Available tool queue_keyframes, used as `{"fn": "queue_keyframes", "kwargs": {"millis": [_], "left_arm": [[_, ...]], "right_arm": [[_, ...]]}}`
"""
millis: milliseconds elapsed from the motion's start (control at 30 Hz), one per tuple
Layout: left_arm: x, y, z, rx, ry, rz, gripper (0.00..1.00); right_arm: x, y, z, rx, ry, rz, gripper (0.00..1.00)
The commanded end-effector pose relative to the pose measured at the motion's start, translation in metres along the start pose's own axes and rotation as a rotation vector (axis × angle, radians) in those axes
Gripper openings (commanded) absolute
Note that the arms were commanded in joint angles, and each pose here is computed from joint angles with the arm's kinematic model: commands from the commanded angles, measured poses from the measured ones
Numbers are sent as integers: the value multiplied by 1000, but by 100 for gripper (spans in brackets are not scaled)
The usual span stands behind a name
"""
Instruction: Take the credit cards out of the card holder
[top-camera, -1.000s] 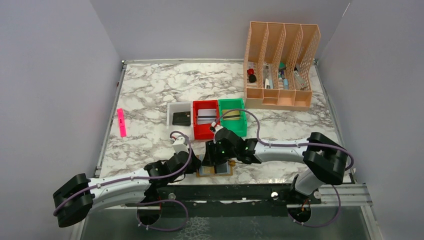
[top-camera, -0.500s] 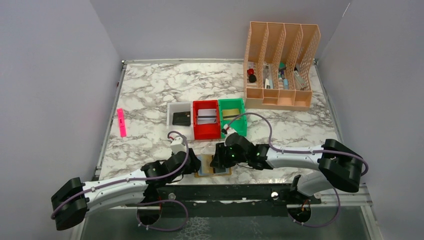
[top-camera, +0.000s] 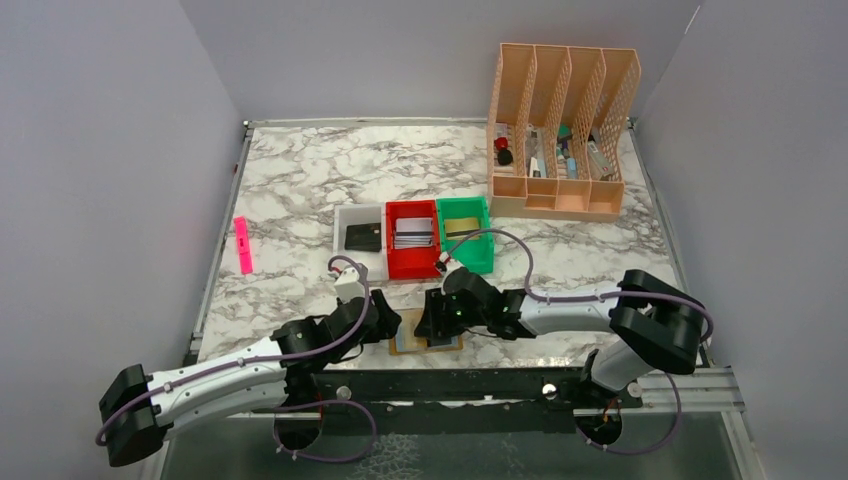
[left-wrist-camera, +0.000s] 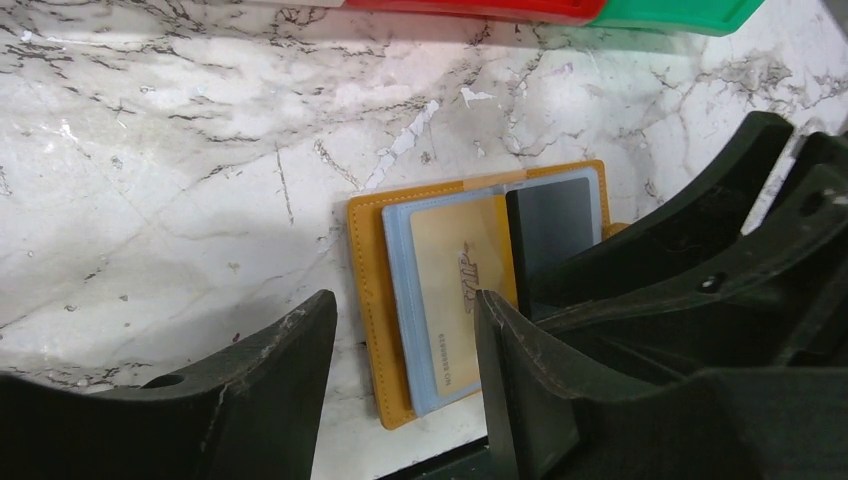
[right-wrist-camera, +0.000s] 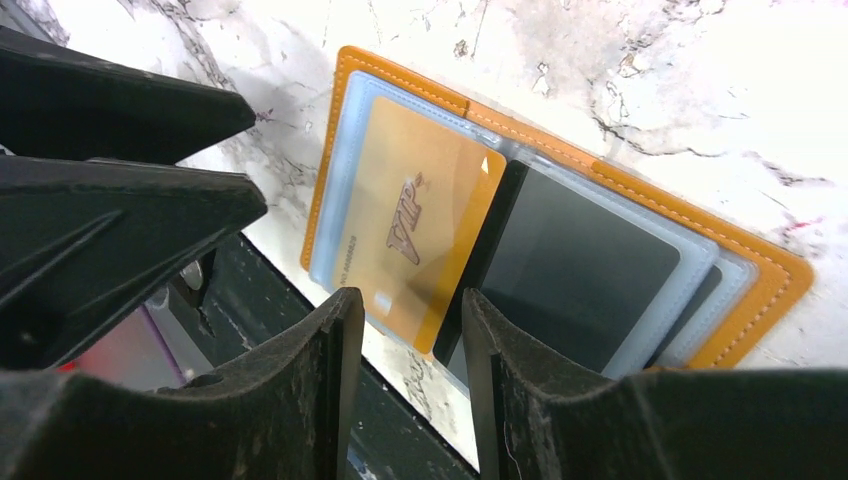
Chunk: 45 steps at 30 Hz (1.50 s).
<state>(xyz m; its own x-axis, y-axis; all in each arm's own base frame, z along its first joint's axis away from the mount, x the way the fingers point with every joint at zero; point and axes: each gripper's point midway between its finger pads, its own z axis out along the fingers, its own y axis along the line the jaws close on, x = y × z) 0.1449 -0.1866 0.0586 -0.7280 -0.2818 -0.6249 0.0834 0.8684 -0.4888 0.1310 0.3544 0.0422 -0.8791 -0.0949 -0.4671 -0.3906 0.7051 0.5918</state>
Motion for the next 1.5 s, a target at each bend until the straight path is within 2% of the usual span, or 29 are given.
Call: {"fn": "queue_keyframes", "kwargs": {"millis": [0, 133, 367, 700, 833, 967, 1100, 1300, 1467], "left_arm": [[-12, -4, -6, -3, -31, -3, 57], [-9, -10, -5, 31, -18, 27, 55], [16, -21, 9, 126, 55, 52, 41], [44, 0, 24, 44, 152, 117, 29], [50, 8, 25, 24, 166, 115, 24], [53, 13, 24, 22, 167, 111, 15], [55, 16, 23, 26, 164, 99, 13], [54, 15, 21, 41, 156, 88, 10], [53, 17, 22, 34, 148, 82, 7]], "right_arm": [[-2, 13, 7, -52, 8, -17, 45], [1, 2, 9, -10, 5, -10, 45], [8, -18, 8, 54, -8, 56, 43], [17, -26, 7, 33, -15, 167, 40], [22, -23, 7, -12, -13, 227, 38], [24, -21, 6, -48, -21, 288, 37], [24, -20, 8, -57, -25, 322, 37], [19, -10, 7, -116, -34, 338, 29], [15, -10, 1, -128, -60, 340, 15]]}}
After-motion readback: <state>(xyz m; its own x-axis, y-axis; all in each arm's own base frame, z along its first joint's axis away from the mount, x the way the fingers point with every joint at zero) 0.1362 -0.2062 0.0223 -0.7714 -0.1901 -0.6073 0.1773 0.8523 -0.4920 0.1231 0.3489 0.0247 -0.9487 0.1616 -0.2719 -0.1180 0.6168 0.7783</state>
